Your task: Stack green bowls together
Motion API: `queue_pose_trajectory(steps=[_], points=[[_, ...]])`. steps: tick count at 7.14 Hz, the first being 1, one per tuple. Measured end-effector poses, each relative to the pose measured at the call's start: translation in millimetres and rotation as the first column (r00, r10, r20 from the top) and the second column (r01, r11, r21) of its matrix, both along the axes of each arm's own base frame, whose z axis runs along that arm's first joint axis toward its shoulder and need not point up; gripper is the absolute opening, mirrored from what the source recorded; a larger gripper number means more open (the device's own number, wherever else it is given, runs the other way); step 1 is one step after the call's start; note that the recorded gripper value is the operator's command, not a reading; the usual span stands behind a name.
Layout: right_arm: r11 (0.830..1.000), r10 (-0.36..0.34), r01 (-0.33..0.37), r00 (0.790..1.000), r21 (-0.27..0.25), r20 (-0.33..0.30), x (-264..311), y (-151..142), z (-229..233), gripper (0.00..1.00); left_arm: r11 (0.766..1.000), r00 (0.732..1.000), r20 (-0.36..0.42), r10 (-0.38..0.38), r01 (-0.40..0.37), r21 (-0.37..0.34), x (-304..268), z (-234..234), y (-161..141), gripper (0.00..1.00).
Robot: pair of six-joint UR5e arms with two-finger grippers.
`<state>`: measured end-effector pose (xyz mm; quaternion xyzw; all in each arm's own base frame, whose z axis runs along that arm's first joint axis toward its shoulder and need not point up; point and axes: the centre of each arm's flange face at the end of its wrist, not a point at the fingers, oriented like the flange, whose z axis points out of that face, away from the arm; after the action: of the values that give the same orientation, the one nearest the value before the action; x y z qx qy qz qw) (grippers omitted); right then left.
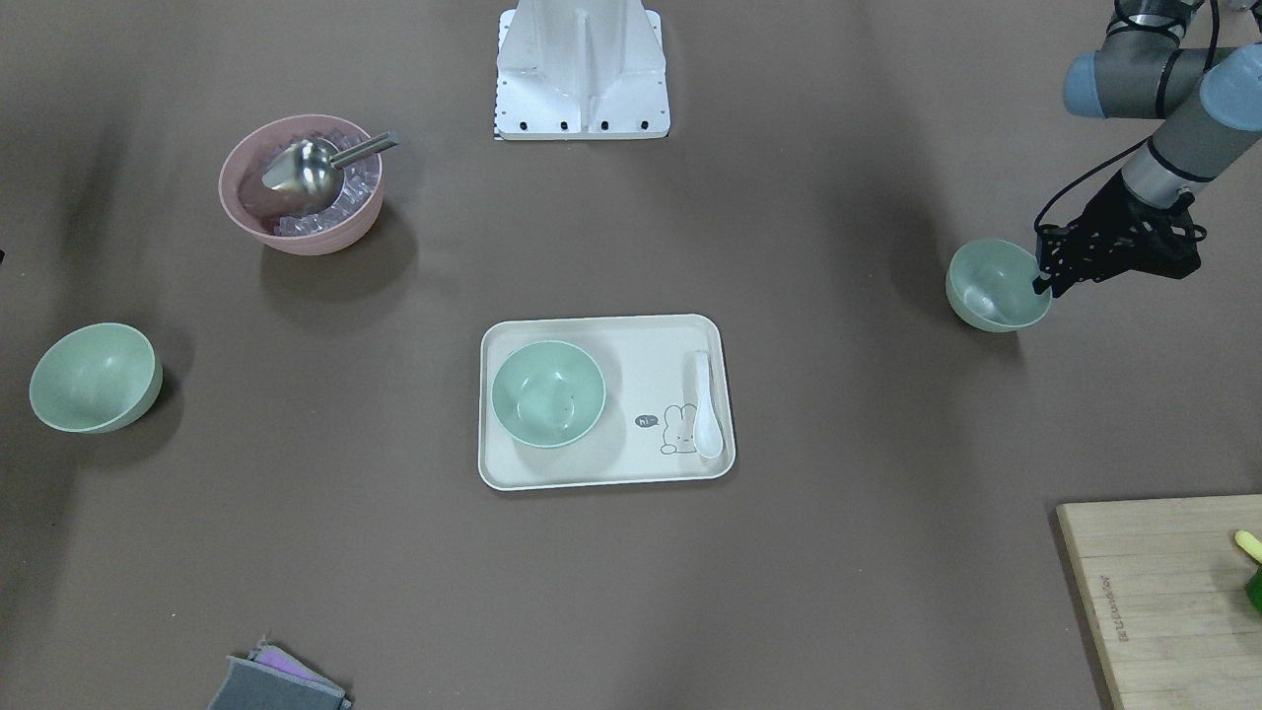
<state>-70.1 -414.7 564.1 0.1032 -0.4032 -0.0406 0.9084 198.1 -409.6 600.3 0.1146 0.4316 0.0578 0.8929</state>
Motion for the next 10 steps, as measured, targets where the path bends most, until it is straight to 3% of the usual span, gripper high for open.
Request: queue_pose_trajectory(steps=[3,5,7,10], points=[[1.000,0.000,0.000,1.000,-0.001,0.000,0.0,0.2,0.4,1.00,1.000,1.000,0.000,0.003,-0.003,0.002,1.4,-0.5,0.1,0.15],[1.000,0.000,0.000,1.000,-0.002,0.000,0.1,0.5,1.2,1.00,1.000,1.000,0.000,0.004,-0.004,0.002,1.6,-0.2,0.0,0.00],[1.000,-0.001,0.001,1.000,-0.004,0.000,0.2,0.8,1.6,1.00,1.000,1.000,-0.019,0.008,-0.008,0.013,3.1,-11.0,-1.3,0.00],[1.000,-0.001,0.001,1.000,-0.007,-0.001,0.8,2.7,3.5,1.00,1.000,0.998,-0.070,-0.006,0.006,-0.001,15.4,-63.1,-14.6,0.00]])
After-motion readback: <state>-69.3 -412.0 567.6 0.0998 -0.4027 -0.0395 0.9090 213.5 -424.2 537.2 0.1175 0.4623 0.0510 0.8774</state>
